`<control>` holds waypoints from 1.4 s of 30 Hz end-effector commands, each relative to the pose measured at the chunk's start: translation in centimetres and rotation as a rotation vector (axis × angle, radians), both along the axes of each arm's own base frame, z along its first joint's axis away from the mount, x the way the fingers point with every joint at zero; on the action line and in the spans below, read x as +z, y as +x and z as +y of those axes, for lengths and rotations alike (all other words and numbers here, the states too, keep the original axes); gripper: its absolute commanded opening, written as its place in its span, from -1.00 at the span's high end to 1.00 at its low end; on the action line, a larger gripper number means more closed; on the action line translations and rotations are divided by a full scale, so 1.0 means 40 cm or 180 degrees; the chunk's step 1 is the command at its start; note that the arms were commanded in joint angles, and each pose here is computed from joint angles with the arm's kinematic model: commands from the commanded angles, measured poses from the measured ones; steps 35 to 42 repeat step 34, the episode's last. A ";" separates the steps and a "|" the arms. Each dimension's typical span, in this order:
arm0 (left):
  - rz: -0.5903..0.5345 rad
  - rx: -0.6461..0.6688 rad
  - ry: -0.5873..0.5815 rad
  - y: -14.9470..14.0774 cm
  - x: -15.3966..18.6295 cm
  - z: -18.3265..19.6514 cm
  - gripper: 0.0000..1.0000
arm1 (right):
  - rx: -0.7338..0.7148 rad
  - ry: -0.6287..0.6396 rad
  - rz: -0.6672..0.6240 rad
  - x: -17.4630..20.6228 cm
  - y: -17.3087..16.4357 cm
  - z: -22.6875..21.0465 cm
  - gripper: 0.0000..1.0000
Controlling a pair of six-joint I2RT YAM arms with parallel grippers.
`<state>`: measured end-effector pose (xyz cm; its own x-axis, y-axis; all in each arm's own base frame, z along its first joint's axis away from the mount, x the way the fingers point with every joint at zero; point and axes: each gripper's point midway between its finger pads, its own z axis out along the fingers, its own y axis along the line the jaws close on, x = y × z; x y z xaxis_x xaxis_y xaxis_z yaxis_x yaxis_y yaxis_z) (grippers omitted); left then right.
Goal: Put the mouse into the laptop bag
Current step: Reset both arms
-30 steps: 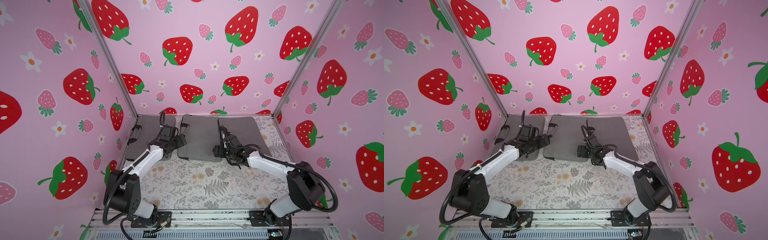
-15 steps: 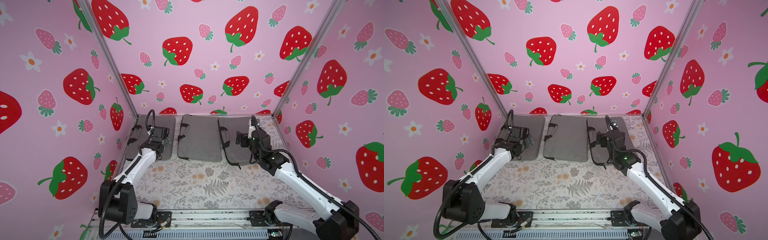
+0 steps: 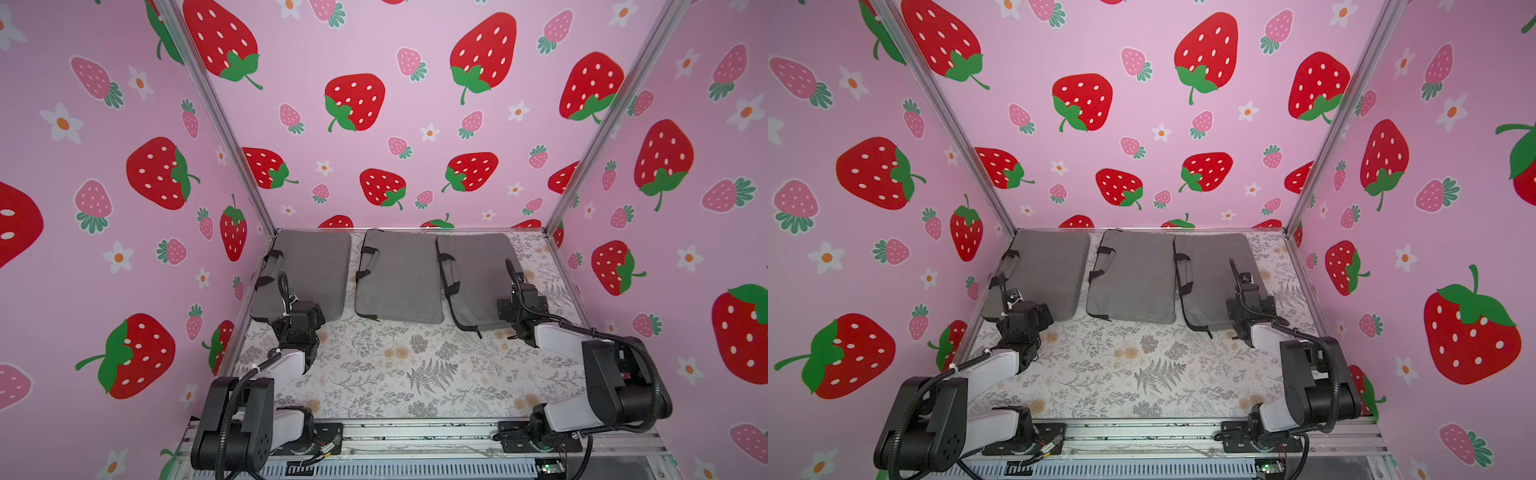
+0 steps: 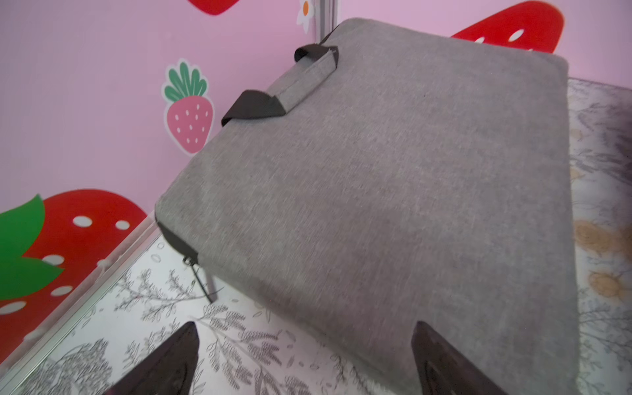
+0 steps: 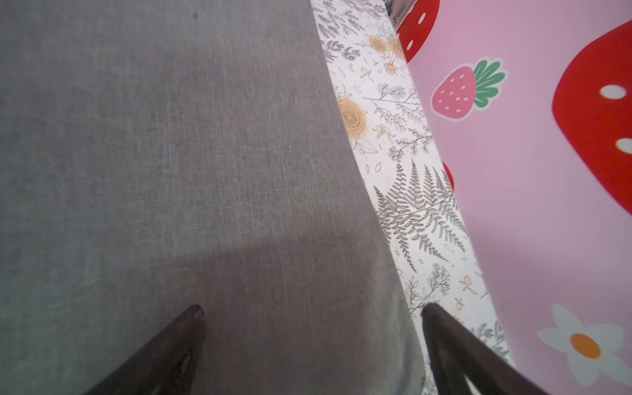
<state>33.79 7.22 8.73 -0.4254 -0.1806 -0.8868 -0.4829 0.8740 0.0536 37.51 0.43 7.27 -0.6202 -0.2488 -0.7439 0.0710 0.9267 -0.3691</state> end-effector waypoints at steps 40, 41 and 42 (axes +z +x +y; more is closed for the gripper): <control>-0.0272 -0.0827 0.0018 0.144 0.003 -0.094 -0.99 | -0.0150 0.0373 -0.0830 0.036 0.056 -0.088 -0.99; -0.0272 -0.0827 0.0018 0.144 0.003 -0.094 -0.99 | -0.0150 0.0373 -0.0830 0.036 0.056 -0.088 -0.99; -0.0272 -0.0827 0.0018 0.144 0.003 -0.094 -0.99 | -0.0150 0.0373 -0.0830 0.036 0.056 -0.088 -0.99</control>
